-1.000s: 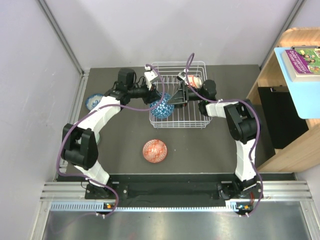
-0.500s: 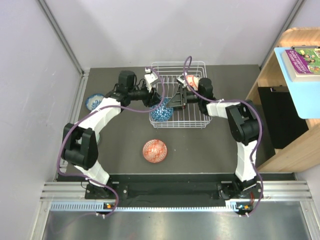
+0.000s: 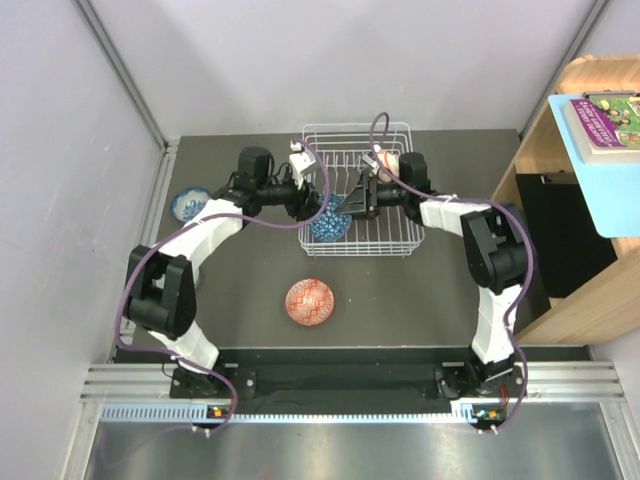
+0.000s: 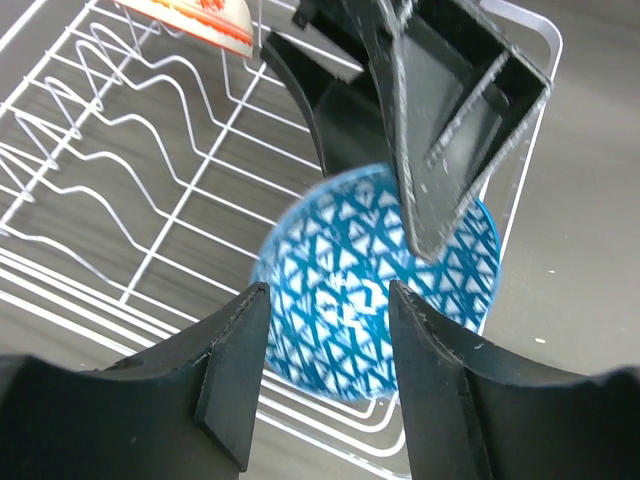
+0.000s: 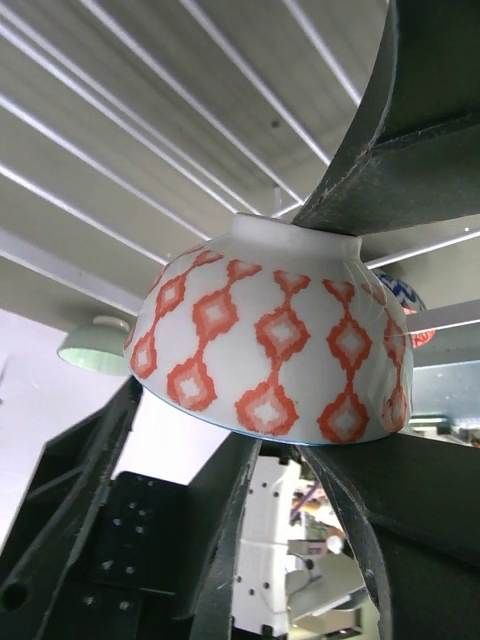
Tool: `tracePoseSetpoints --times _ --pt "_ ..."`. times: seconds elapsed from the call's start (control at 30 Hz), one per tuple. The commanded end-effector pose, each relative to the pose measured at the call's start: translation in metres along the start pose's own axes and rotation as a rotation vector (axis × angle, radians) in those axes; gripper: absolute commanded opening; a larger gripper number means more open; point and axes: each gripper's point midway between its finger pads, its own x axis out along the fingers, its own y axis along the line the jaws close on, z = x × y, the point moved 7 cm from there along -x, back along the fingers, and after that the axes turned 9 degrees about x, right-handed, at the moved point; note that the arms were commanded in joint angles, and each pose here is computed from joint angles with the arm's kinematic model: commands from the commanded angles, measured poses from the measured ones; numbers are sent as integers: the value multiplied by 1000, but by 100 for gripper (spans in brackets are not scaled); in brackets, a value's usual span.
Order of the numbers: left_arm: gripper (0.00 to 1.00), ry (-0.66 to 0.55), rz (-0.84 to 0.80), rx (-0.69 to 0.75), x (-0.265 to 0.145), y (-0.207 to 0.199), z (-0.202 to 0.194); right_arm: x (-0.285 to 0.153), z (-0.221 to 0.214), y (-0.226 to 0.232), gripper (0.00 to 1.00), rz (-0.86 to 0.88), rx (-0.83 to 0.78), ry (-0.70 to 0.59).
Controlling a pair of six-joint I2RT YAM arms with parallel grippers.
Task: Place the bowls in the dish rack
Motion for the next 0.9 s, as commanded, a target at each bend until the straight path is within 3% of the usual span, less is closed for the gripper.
tracePoseSetpoints --times 0.0,0.13,0.17,0.47,0.7,0.8,0.87 --pt "56 -40 25 36 -2 1 12 -17 28 50 0 34 -179 -87" --pt "57 -39 49 38 -7 -1 12 -31 38 48 0 -36 -157 -145" --pt "57 -32 51 32 -7 -2 8 -33 46 49 0 -76 -236 -159" --pt "62 -35 110 23 -24 1 11 -46 56 45 0 -259 -304 -207" --pt "79 -52 201 -23 -51 14 10 -56 67 52 0 -381 -365 -263" --pt "94 -66 220 -47 -63 19 7 -58 70 57 0 -400 -383 -275" --pt "97 -67 242 -74 -72 23 1 -59 71 62 0 -406 -398 -282"
